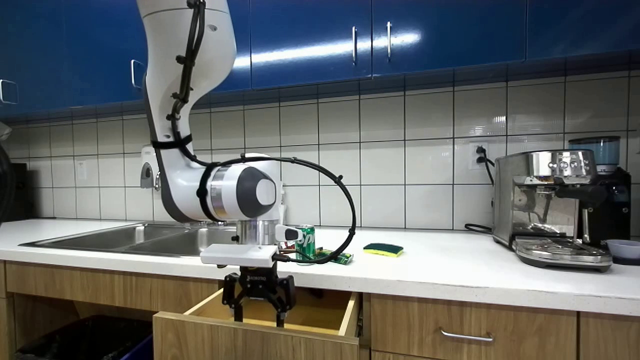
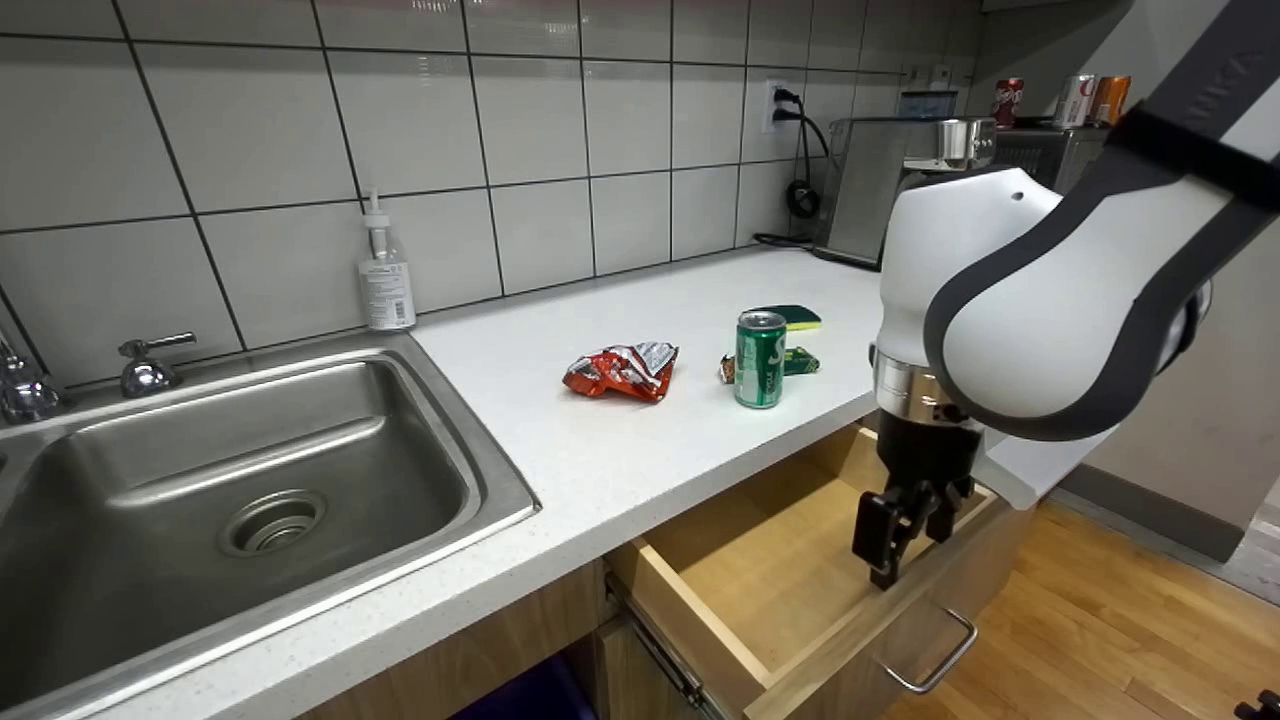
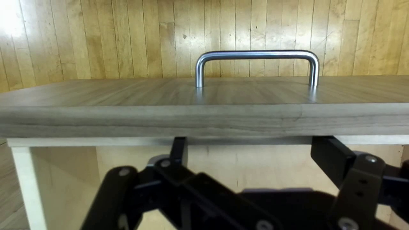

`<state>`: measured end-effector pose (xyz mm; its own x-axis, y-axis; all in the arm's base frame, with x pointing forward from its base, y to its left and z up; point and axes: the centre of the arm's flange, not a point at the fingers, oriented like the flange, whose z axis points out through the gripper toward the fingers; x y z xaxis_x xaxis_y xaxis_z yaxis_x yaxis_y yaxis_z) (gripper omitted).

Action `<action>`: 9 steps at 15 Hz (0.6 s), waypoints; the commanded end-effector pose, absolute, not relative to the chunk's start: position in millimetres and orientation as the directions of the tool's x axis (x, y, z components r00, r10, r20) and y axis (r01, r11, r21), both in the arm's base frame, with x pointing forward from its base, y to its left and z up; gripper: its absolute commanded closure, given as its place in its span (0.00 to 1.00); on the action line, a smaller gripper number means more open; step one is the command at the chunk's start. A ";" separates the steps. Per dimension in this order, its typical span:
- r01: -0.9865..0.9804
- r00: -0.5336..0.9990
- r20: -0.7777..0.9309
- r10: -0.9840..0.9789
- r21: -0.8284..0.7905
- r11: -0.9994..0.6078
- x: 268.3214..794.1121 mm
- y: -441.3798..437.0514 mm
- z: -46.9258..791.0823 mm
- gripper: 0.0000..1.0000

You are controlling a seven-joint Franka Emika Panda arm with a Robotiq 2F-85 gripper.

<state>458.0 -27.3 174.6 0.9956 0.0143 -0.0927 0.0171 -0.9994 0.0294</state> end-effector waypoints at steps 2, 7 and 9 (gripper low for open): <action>0.013 0.995 -0.100 0.010 0.029 -1.000 440.3 -16.8 178.6 0.00; 0.013 0.995 -0.104 0.010 0.021 -1.000 434.9 -14.1 178.6 0.00; 0.009 0.994 -0.107 0.006 0.030 -1.000 431.6 -12.4 178.8 0.00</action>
<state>450.2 -25.8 173.3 0.9945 0.0164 -0.1030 0.0193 -0.9994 0.0278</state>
